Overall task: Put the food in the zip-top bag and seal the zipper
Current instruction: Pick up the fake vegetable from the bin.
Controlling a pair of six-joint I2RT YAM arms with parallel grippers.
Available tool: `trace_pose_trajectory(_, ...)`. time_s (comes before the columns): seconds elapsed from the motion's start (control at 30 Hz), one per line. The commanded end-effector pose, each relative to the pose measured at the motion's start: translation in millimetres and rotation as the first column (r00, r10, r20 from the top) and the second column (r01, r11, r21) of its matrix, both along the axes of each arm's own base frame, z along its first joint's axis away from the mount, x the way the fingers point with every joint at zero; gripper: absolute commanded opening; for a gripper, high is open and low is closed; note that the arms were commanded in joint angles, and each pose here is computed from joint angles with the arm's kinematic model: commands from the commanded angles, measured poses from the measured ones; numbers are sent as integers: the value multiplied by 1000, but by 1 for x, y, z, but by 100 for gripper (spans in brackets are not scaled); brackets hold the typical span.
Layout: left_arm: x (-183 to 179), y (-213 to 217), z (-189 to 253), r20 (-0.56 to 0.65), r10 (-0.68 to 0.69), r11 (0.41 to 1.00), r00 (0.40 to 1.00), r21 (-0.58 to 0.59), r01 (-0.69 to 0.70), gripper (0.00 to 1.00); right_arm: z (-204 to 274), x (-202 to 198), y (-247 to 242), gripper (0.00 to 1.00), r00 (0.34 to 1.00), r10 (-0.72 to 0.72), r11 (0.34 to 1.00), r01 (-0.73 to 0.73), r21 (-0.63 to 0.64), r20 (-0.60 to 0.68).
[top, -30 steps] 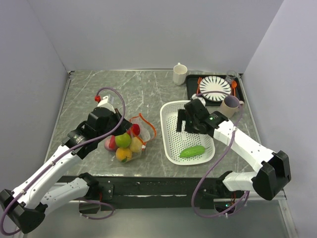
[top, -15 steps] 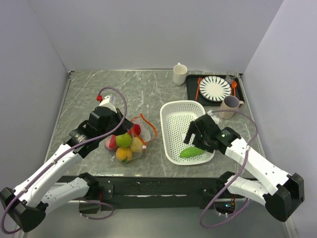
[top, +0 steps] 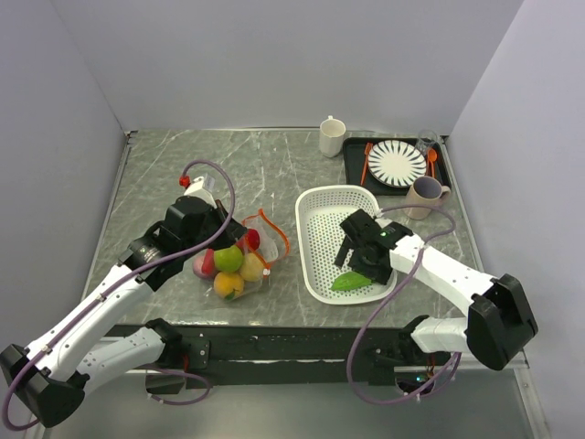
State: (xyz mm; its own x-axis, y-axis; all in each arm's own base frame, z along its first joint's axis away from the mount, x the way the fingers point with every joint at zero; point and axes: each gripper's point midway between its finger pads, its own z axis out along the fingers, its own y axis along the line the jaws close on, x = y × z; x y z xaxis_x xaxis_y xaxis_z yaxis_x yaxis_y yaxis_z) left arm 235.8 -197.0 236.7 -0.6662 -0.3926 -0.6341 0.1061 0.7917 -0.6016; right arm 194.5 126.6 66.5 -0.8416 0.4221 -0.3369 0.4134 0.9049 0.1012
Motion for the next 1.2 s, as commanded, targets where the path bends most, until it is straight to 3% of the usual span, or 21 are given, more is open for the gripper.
trace_pose_trajectory(0.0, 4, -4, 9, 34, -7, 1000, 999, -19, 8, 1, 2, 12, 1, 100, 998, -51, 999, 51, -3, 49)
trace_pose_trajectory(0.47, 3, 1, 9, 31, 4, 1000, 1000, -4, -4, 1, -32, 32, 12, 100, 1000, 15, 998, -16, -67, -14)
trace_pose_trajectory(0.77, 3, 2, 9, 28, 7, 1000, 1000, 3, -7, 1, -15, 79, 27, 96, 983, 174, 976, -164, -147, 60)
trace_pose_trajectory(0.9, 2, 2, 9, 29, 8, 1000, 1000, 6, -8, 1, -1, 97, 39, 95, 946, 306, 945, -288, -156, 105)
trace_pose_trajectory(1.03, 3, 2, 9, 28, 9, 1000, 1000, 7, -9, 1, 2, 99, 33, 96, 945, 317, 934, -297, -198, 82)
trace_pose_trajectory(1.17, 4, 4, 10, 32, 19, 1000, 999, 10, -19, 1, -1, 87, 35, 96, 941, 325, 940, -310, -146, 92)
